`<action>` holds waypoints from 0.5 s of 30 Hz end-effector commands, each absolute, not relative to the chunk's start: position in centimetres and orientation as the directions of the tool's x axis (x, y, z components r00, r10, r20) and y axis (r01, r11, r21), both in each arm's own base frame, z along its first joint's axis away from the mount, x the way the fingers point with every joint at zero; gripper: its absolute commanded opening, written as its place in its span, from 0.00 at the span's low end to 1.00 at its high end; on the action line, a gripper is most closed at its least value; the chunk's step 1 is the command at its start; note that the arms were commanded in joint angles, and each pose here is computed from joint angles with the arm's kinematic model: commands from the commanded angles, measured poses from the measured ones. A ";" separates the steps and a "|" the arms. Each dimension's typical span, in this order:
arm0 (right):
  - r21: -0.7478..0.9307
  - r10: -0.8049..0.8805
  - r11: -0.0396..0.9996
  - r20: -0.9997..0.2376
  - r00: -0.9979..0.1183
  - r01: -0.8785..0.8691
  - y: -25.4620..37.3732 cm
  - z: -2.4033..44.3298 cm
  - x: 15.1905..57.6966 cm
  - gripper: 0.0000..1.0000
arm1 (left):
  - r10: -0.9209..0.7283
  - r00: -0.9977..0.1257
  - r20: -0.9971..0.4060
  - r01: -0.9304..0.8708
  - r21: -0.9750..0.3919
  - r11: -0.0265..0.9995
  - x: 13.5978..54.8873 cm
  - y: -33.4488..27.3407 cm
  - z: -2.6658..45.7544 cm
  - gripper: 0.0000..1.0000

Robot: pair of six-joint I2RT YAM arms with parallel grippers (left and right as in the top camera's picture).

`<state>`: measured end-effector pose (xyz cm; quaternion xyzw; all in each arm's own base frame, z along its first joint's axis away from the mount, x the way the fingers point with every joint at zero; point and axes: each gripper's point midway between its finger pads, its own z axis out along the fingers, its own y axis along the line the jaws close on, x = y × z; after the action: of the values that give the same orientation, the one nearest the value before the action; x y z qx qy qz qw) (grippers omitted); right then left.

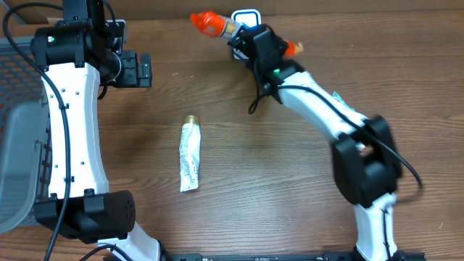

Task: Scan the item barcode
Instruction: 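Carry the spaghetti packet right and release it near the green pack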

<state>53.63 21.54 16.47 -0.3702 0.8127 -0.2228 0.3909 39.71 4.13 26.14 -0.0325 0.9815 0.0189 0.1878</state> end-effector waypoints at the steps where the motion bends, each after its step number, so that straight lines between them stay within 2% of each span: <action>1: -0.380 -0.406 0.913 -0.815 -0.414 -0.148 18.8 32.3 49.2 0.04 | -0.032 -0.933 -0.360 -0.049 0.036 0.998 39.9 4.0 25.7 1.00; 5: -0.264 -0.249 0.962 -0.738 -0.627 -0.071 14.4 31.1 42.7 0.04 | -0.032 -0.933 -0.360 -0.049 0.036 0.998 39.9 4.0 25.7 1.00; 9: -0.284 -0.141 0.959 -0.503 -0.853 0.009 9.4 26.9 36.1 0.04 | -0.032 -0.933 -0.360 -0.049 0.036 0.998 39.9 4.0 25.7 1.00; 13: -0.363 -0.042 0.929 -0.295 -0.955 0.072 5.3 22.7 32.1 0.04 | -0.032 -0.933 -0.360 -0.049 0.036 0.998 39.9 4.0 25.7 1.00; 15: -0.378 -0.017 0.922 -0.264 -0.964 0.087 4.2 21.3 31.9 0.04 | -0.032 -0.933 -0.360 -0.049 0.036 0.998 39.9 4.0 25.7 0.99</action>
<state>31.48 5.50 22.63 -0.0525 0.9718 -0.1883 0.1318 39.70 4.12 26.14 -0.0325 0.9815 0.0189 0.1877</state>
